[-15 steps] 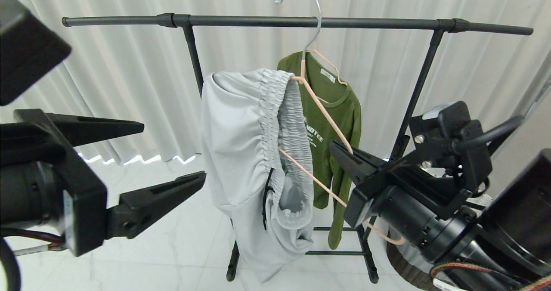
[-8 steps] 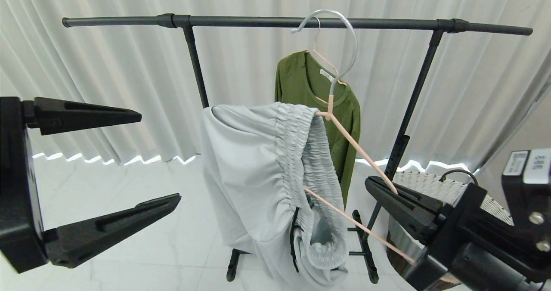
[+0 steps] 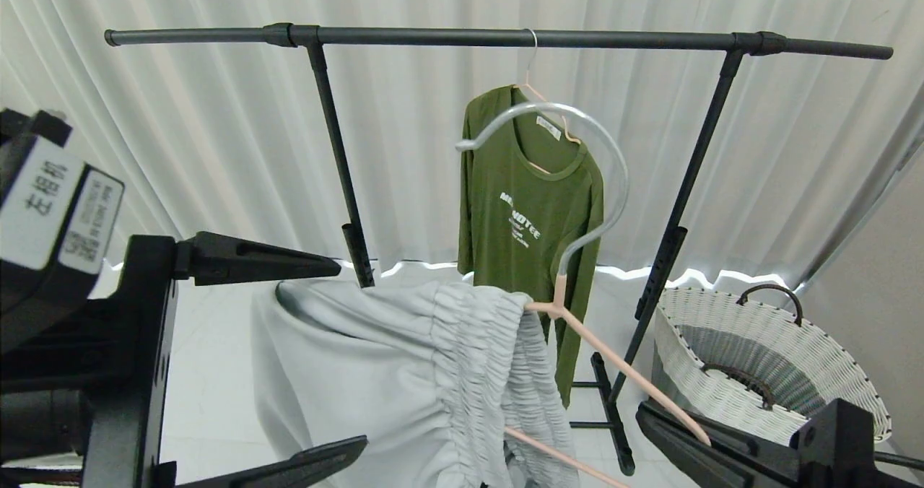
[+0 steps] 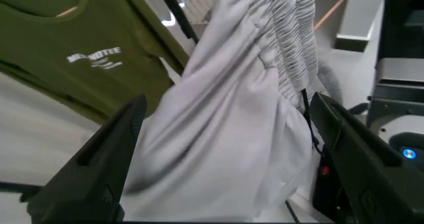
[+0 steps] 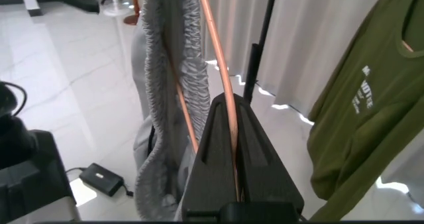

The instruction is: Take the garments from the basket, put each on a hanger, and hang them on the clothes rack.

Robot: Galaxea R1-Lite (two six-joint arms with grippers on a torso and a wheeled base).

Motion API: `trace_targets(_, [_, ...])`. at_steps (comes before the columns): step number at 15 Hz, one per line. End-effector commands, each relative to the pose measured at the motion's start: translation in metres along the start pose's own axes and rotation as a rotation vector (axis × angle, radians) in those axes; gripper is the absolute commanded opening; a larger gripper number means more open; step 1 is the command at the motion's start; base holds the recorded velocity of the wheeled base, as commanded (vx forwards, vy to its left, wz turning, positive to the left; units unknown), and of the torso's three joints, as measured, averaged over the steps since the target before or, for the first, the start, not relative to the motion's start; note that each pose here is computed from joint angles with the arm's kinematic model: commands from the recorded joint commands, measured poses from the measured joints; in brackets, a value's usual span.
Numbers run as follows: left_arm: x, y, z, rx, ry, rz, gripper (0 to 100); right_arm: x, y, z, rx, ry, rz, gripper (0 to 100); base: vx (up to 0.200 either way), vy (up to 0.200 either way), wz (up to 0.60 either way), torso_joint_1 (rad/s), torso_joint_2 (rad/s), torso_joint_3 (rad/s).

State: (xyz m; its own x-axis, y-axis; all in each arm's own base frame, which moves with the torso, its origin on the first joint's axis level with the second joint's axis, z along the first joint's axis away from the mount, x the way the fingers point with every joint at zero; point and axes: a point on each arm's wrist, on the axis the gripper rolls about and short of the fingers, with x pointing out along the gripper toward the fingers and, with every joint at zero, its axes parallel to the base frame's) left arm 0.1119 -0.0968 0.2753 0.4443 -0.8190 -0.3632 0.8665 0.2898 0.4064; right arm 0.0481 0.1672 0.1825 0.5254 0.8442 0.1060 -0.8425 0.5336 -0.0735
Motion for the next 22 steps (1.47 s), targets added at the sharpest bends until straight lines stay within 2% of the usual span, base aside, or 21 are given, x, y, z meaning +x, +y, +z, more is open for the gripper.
trace_targets(1, [0.007, -0.003, -0.003, -0.005, 0.009, -0.039, 100, -0.004, 0.004, -0.003, 0.002, 0.009, 0.030, 0, 0.000, 0.000, 0.00, 0.000, 0.00, 0.000])
trace_targets(5, [0.013, -0.004, -0.006, -0.017, 0.001, -0.093, 100, -0.011, 0.011, -0.010, -0.005, 0.037, 0.083, 0, 0.000, 0.000, 0.00, 0.000, 0.00, 0.000])
trace_targets(8, [0.021, -0.012, -0.018, -0.036, 0.025, -0.168, 100, -0.012, 0.018, -0.010, -0.005, 0.039, 0.122, 0, 0.000, 0.000, 0.00, 0.000, 0.00, 0.000])
trace_targets(10, [0.029, -0.012, -0.022, -0.051, 0.051, -0.187, 100, -0.012, 0.018, -0.010, -0.008, 0.038, 0.124, 0, 0.000, 0.000, 0.00, 0.000, 0.00, 0.000])
trace_targets(14, [0.032, -0.013, -0.024, -0.054, 0.059, -0.200, 100, -0.012, 0.018, -0.009, -0.007, 0.033, 0.122, 0, 0.000, 0.000, 0.00, 0.000, 0.00, 0.000])
trace_targets(15, [0.032, -0.013, -0.024, -0.053, 0.059, -0.200, 0, -0.012, 0.018, -0.009, -0.007, 0.033, 0.122, 0, 0.000, 0.000, 0.00, 0.000, 0.00, 0.000])
trace_targets(22, [0.032, -0.014, -0.026, -0.055, 0.064, -0.201, 0, -0.011, 0.018, -0.005, -0.004, 0.018, 0.118, 0, 0.000, 0.000, 0.00, 0.000, 0.00, 0.000])
